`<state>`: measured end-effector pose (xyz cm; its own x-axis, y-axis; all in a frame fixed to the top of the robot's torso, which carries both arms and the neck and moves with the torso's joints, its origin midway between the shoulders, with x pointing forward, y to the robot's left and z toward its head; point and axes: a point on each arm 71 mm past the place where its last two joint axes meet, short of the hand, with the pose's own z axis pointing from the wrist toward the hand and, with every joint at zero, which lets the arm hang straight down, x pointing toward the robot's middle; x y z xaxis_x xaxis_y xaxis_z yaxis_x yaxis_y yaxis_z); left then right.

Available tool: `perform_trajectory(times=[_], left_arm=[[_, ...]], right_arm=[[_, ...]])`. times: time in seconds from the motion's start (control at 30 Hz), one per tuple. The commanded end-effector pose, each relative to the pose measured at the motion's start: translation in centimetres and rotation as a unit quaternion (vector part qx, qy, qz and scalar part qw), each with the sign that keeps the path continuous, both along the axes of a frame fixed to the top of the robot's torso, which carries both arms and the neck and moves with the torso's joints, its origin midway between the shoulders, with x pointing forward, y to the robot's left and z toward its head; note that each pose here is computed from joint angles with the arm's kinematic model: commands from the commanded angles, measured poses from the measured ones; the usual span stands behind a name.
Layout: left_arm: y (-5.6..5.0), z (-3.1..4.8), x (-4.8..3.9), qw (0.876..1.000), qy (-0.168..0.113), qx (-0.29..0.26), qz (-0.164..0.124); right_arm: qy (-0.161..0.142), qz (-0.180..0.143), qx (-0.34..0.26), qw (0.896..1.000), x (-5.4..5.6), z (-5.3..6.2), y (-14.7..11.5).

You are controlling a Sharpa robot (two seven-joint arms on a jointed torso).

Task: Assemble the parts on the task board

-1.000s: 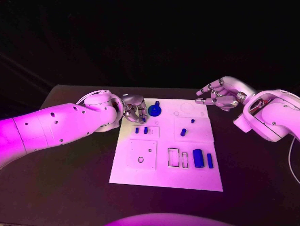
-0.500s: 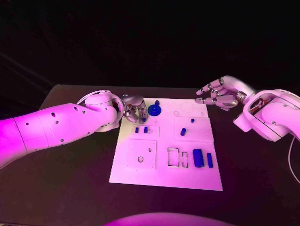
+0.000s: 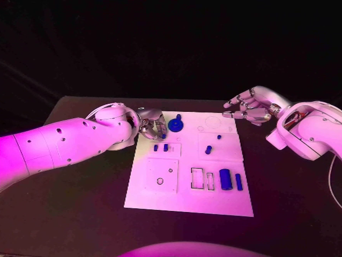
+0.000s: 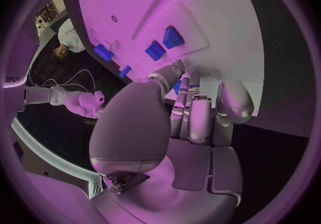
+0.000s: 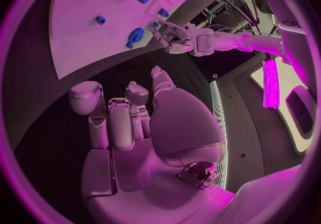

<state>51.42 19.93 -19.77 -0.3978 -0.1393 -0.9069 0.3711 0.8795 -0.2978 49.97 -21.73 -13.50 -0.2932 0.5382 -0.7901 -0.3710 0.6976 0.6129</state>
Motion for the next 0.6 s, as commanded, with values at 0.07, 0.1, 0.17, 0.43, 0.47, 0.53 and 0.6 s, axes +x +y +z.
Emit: perform_trajectory(times=[0.07, 0.1, 0.17, 0.43, 0.47, 0.53, 0.6], left_arm=[[0.4, 0.06, -0.06, 1.0, -0.003, 0.0, 0.004], [0.5, 0.08, -0.07, 1.0, -0.003, 0.0, 0.005], [0.8, 0.13, -0.11, 1.0, -0.003, -0.003, 0.008], [2.2, 0.9, -0.39, 0.991, 0.024, -0.124, 0.034], [2.5, 1.13, -0.42, 0.986, 0.028, -0.158, 0.04], [2.9, 1.65, -0.45, 0.97, 0.032, -0.234, 0.056], [3.4, 2.19, -0.48, 0.944, 0.039, -0.318, 0.076]], right_arm=[[0.003, 0.001, -0.003, 1.0, 0.1, -0.1, -0.1], [0.003, -0.001, -0.004, 1.0, 0.2, -0.1, -0.2], [0.004, -0.004, -0.01, 1.0, 0.3, -0.2, -0.4], [-0.017, 0.003, -0.081, 0.997, 0.4, -0.6, -0.6], [-0.024, 0.007, -0.097, 0.995, 0.4, -0.6, -0.6], [-0.041, 0.016, -0.133, 0.99, 0.3, -0.8, -0.3], [-0.06, 0.026, -0.172, 0.983, 0.2, -1.0, 0.0]])
